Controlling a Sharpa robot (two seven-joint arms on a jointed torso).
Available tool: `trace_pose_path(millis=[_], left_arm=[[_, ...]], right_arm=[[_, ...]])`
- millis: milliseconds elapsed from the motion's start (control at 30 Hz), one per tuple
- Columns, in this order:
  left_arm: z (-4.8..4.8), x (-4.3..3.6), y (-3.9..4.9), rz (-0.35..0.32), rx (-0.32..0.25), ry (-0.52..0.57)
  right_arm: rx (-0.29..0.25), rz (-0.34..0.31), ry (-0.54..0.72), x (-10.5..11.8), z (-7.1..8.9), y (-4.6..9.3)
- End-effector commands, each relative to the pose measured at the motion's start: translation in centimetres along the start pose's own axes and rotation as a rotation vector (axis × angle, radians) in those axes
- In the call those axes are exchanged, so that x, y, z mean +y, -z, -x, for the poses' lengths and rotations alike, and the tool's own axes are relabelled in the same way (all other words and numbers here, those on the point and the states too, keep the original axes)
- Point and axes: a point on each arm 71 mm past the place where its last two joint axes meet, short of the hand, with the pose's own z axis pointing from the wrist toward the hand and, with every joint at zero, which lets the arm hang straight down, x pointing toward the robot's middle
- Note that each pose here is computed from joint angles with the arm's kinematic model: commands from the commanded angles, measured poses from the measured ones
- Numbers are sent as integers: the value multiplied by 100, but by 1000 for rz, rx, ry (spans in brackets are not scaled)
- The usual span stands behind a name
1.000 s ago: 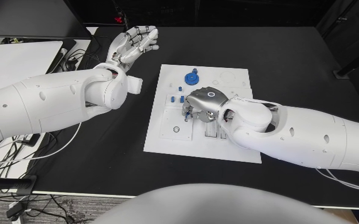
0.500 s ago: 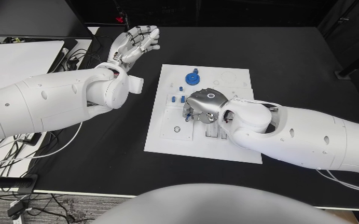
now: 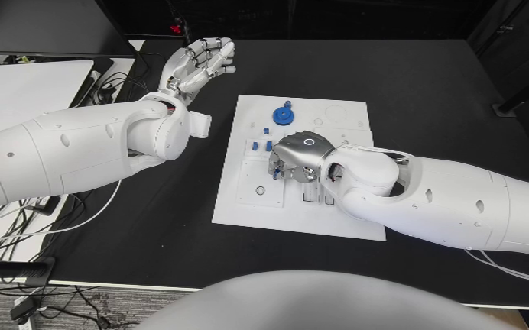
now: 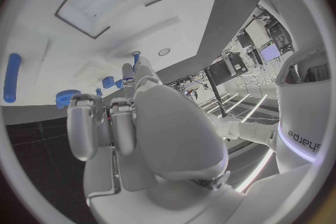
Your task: Assemble the parts on the task board
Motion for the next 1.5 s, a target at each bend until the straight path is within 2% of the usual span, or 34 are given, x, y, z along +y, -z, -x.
trace_pose_path(millis=[33,1133,1300,1500], left_arm=[[-12,-91,-4,-119,8,8],[-8,-89,0,-116,5,5],[-2,-89,3,-115,4,5],[2,-90,6,-115,4,5]], right_arm=[[9,4,1,11,1,2],[62,6,89,75,-43,-25],[40,19,81,73,-31,-17],[-36,42,42,80,17,2]])
